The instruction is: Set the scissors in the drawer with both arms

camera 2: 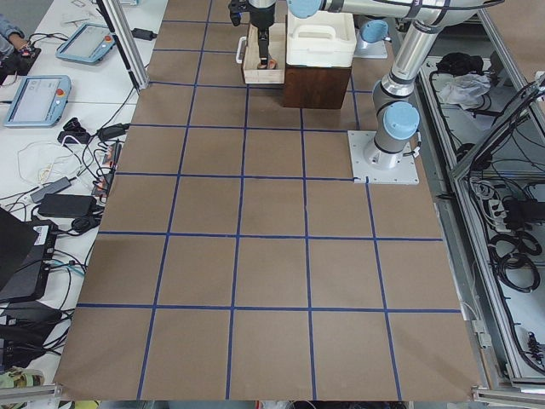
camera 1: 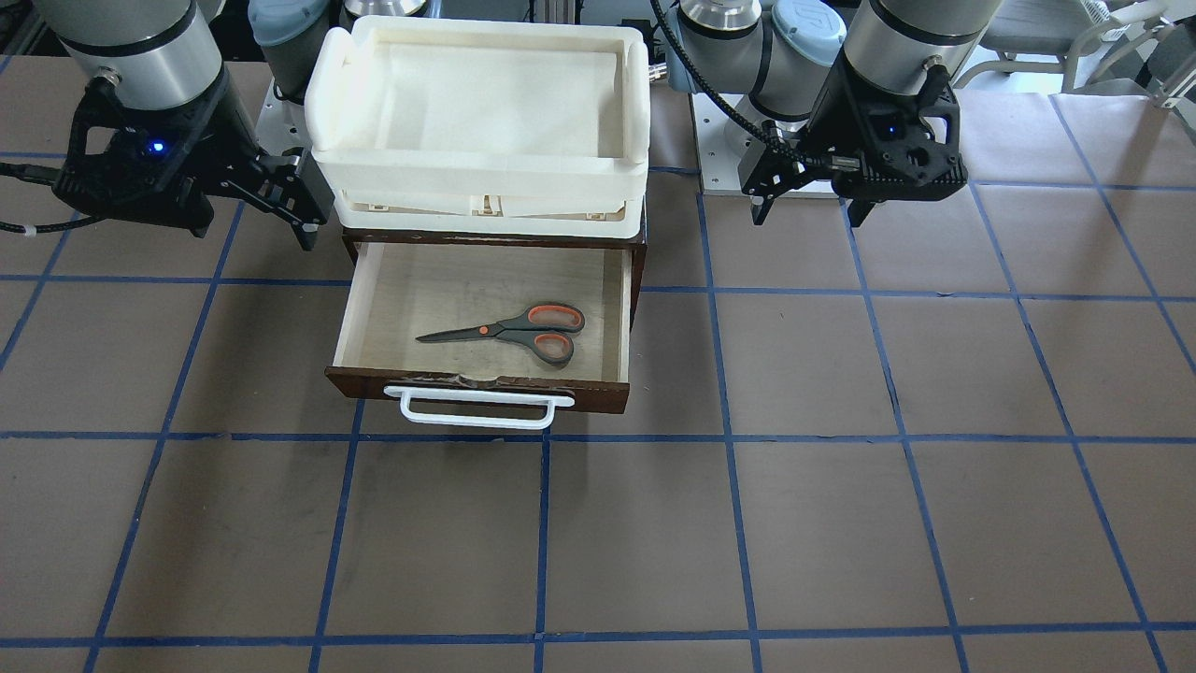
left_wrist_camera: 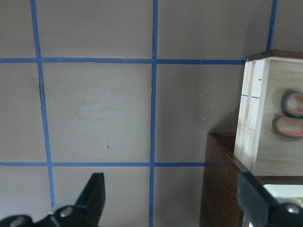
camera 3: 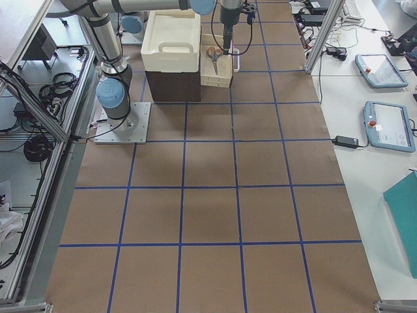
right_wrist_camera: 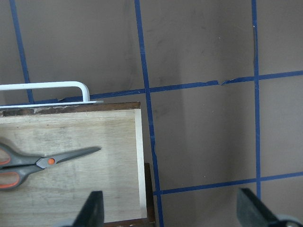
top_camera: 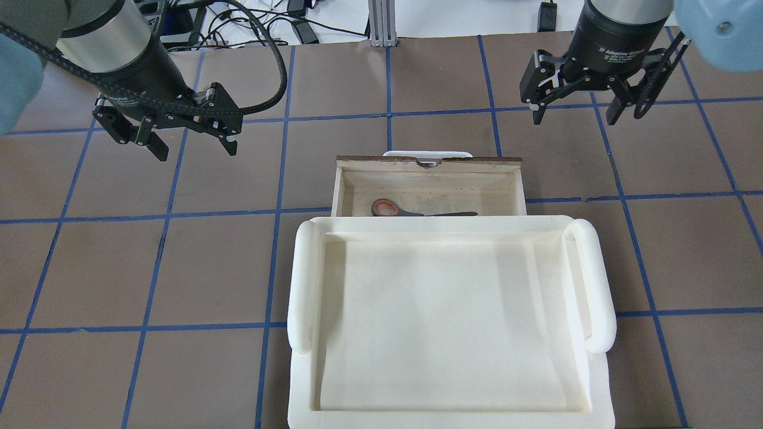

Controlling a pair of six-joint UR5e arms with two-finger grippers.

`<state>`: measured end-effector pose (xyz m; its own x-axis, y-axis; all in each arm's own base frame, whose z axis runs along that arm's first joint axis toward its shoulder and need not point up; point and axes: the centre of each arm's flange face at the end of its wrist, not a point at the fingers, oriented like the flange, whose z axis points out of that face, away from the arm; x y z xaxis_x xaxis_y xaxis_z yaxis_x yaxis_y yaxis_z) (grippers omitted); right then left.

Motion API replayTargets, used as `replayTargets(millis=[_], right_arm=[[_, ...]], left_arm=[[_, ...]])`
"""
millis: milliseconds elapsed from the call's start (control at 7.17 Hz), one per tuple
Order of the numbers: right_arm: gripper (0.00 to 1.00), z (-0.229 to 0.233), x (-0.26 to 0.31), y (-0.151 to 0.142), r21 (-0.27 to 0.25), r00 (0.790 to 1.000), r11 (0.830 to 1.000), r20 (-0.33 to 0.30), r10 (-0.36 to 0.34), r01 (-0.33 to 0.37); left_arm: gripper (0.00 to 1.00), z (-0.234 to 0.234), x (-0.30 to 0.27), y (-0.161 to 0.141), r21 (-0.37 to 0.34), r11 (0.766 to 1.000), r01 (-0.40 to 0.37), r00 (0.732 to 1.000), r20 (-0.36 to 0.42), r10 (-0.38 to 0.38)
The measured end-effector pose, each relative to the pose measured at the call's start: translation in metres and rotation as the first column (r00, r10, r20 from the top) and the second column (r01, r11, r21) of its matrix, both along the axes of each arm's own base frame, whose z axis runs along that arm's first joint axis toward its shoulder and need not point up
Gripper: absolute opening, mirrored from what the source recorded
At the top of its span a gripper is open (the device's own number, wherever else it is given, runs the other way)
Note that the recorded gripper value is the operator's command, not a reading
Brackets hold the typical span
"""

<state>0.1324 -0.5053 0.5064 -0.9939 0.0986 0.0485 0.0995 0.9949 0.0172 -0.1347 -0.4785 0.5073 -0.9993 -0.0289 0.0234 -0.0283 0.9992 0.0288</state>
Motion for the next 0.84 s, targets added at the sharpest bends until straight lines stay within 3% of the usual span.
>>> replayTargets(millis=[836], right_arm=[[1.0, -0.0015, -0.0001, 0.0005, 0.006, 1.0, 1.0, -0.002, 0.003, -0.003]], left_arm=[[1.0, 0.0033, -0.0009, 0.0032, -0.009, 1.0, -0.006, 1.0, -0.001, 0.006]])
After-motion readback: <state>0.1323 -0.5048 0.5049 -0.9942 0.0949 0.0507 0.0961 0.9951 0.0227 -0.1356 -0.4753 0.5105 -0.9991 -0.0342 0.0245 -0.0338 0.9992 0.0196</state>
